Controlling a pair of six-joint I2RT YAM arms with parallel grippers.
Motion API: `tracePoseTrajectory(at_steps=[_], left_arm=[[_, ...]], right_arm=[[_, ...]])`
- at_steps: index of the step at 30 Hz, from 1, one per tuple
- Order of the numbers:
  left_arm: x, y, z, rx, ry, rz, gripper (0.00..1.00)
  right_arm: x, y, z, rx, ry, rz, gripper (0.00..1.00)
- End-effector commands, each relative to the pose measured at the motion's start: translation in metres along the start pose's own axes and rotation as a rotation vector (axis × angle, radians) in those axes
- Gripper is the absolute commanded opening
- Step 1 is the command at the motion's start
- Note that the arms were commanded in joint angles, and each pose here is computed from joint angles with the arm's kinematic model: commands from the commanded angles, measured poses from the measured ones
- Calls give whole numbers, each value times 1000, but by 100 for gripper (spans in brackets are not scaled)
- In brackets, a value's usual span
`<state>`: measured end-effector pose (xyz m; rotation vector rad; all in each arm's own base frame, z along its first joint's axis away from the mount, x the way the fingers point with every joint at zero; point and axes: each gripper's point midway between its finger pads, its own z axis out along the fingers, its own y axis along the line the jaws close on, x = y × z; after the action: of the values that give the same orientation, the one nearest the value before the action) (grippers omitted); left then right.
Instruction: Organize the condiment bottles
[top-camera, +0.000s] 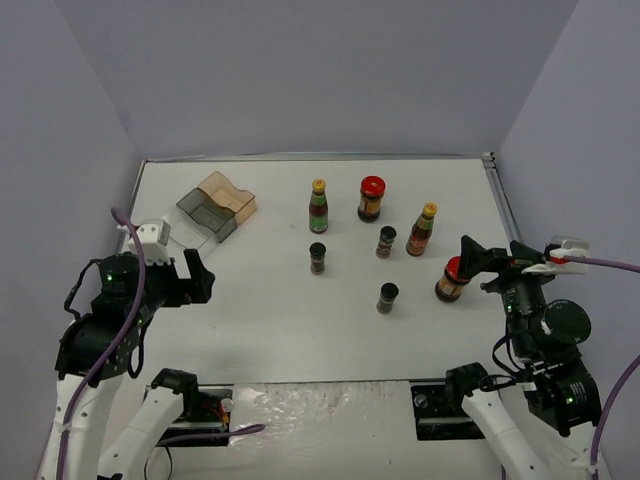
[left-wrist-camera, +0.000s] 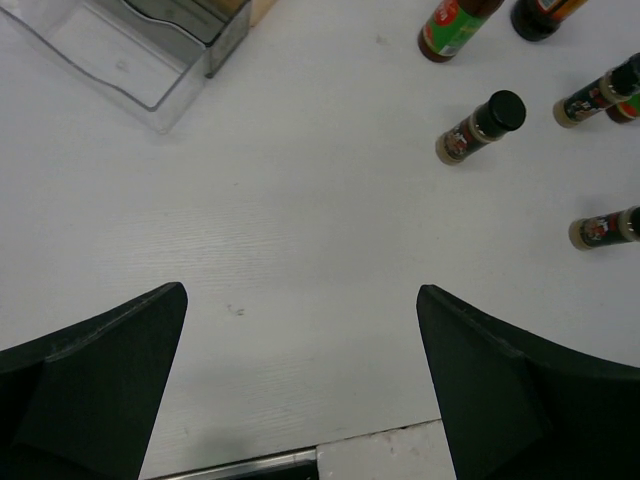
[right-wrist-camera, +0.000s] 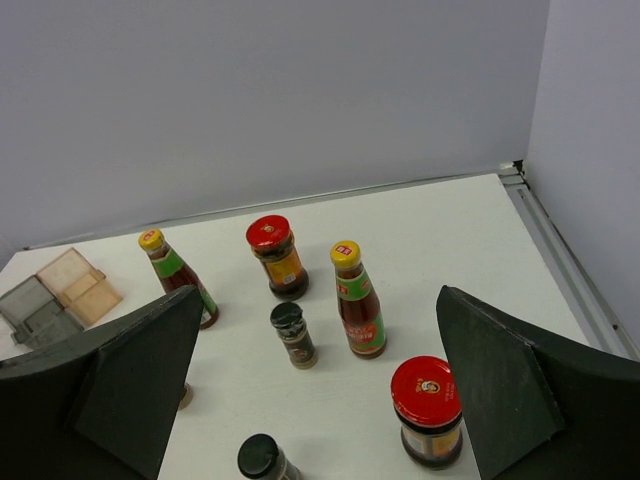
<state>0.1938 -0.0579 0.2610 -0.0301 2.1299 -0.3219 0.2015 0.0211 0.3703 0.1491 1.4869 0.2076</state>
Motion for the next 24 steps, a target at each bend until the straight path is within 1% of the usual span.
tracePoseTrajectory(at_steps=[1,4,5,6,9,12,19,21,24], left_arm=[[-51,-42,29,183,-161,-79,97],[-60,-49,51,161,-180,-66,97],[-58,-60,55,180,-171,-42,97],[-60,-60,60,165,-176,-35,97],[-64,-91,81,179,-179,22,97],[-59,-127,93,237,-167,72,97],[-53,-179,131,229,-157,153,97],[-49,-188,144,215,-149,159,97],[-59,-200,153,208,-166,157,97]], right_arm=[[0,16,16,-61,6,19,100],[4,18,22,-61,26,20,100],[4,18,24,-61,29,17,100],[5,19,25,-60,33,15,100],[8,20,31,-63,51,2,100],[9,22,33,-70,60,-2,100],[14,23,35,-81,73,-23,100],[13,24,34,-85,71,-27,100],[13,23,34,-83,70,-29,100]])
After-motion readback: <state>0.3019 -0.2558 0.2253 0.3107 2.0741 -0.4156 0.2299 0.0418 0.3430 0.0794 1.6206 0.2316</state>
